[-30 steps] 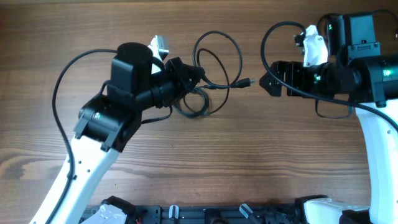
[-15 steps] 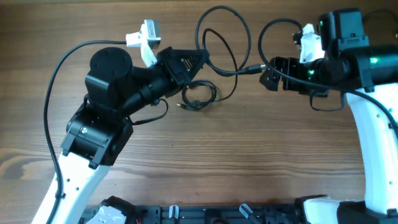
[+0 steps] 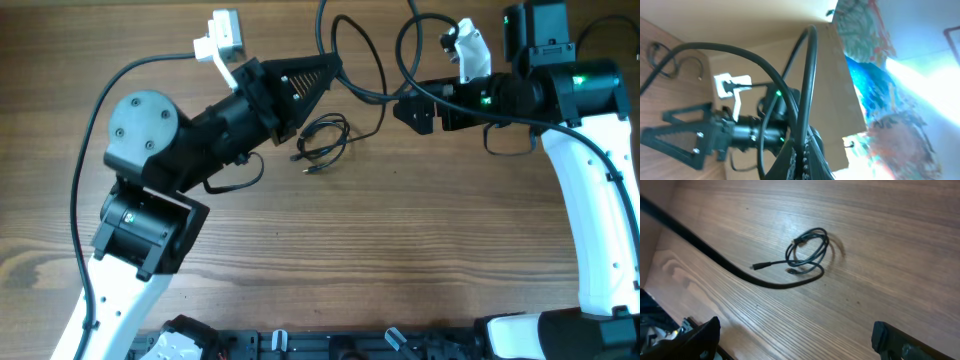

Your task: Untangle cables

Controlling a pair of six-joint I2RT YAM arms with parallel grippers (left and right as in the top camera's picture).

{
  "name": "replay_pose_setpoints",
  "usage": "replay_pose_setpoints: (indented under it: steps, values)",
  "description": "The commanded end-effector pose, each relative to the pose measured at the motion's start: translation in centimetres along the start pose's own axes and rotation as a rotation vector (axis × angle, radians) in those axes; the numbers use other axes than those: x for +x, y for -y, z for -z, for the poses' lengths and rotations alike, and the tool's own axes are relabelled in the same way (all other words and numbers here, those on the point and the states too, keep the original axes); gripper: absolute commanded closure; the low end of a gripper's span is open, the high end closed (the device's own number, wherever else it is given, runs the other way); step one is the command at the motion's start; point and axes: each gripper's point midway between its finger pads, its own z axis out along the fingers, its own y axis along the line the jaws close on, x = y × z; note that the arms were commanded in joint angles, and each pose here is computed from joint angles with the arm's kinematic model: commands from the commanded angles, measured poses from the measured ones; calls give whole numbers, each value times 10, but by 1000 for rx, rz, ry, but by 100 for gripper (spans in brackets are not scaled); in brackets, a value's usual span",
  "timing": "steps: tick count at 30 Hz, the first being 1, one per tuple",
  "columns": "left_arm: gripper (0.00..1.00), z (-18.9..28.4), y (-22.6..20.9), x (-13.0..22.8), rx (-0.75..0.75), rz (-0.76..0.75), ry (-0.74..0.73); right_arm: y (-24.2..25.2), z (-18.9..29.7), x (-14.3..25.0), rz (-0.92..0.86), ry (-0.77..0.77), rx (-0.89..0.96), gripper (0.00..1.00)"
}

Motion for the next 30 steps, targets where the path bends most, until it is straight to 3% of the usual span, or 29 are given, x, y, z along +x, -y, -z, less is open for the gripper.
replay_pose_setpoints:
  steps: [1,6,8,10,11,13,14,19,25,30]
  values:
    - [96,9,28,11,70,44,-41,-17,-9,-2,80,0,-101,0]
    - [96,13,50,12,151,50,-47,-49,-20,-11,174,30,-147,0]
    - [96,14,51,12,154,56,-48,-55,-24,-16,165,43,-156,8]
    - [96,15,52,15,158,53,-61,-47,-34,-21,130,43,-115,40]
    - [96,15,52,15,158,52,-61,-39,-40,-22,102,34,-81,51]
    - [96,15,52,15,158,51,-61,-33,-47,-24,87,29,-68,87]
    - [96,15,52,14,156,40,-57,-33,-47,-28,58,42,-70,96]
    - [96,17,11,1,2,133,-20,-27,-29,-64,-25,202,13,96]
    - [94,19,-6,-1,-60,101,-15,-57,21,-93,74,398,-29,96]
    - [92,26,-46,-4,-211,167,16,-86,76,-113,166,594,-61,96]
